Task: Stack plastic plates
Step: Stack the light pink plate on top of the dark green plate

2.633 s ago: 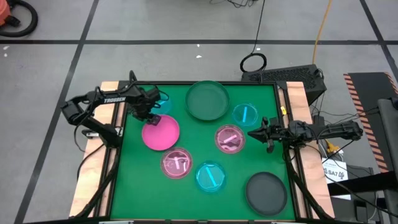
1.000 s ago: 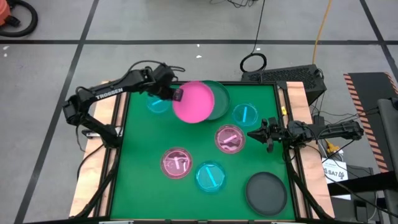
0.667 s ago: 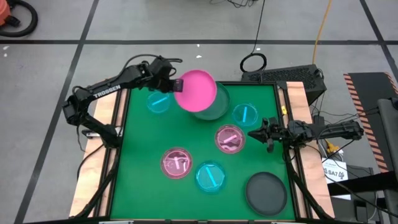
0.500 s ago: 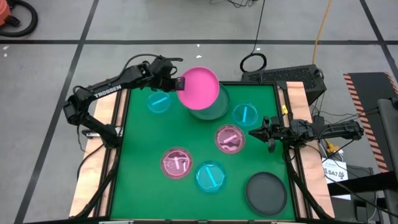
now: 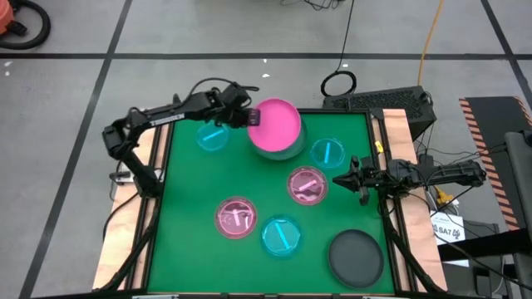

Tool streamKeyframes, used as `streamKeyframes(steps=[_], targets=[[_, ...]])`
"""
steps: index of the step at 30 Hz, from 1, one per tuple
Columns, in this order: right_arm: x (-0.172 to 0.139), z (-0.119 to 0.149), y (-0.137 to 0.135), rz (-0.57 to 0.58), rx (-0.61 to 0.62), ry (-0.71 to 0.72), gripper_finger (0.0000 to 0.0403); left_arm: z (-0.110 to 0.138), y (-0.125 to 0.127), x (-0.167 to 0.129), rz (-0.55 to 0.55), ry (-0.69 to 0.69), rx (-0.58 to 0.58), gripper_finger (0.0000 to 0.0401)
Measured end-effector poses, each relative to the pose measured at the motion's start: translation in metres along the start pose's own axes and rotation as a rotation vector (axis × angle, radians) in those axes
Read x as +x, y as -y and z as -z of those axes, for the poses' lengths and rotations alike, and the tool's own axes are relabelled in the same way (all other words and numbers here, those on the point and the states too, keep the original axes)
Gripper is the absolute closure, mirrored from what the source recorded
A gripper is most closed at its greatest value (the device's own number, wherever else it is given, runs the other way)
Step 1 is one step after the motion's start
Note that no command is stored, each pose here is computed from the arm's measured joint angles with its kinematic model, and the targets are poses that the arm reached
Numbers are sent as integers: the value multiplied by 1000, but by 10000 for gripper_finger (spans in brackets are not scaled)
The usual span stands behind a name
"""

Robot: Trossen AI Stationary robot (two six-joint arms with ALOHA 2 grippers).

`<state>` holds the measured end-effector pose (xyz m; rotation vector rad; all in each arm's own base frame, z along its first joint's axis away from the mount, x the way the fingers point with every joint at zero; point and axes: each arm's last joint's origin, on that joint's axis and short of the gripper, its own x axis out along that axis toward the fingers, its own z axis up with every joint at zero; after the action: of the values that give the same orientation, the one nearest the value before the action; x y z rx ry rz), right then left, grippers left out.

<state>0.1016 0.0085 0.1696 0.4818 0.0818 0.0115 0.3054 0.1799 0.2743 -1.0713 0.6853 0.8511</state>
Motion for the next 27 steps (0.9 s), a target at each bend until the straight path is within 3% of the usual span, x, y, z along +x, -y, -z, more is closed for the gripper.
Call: streamKeyframes(steps=[7, 14, 27], targets=[[0, 0, 0, 2, 0, -4, 394, 2, -7, 37, -73, -58, -20, 391], [0, 0, 0, 2, 0, -6, 394, -3, -4, 64, -26, -29, -37, 391], [0, 2, 1, 19, 25, -29, 394, 1, -13, 97, -75, -75, -57, 391]])
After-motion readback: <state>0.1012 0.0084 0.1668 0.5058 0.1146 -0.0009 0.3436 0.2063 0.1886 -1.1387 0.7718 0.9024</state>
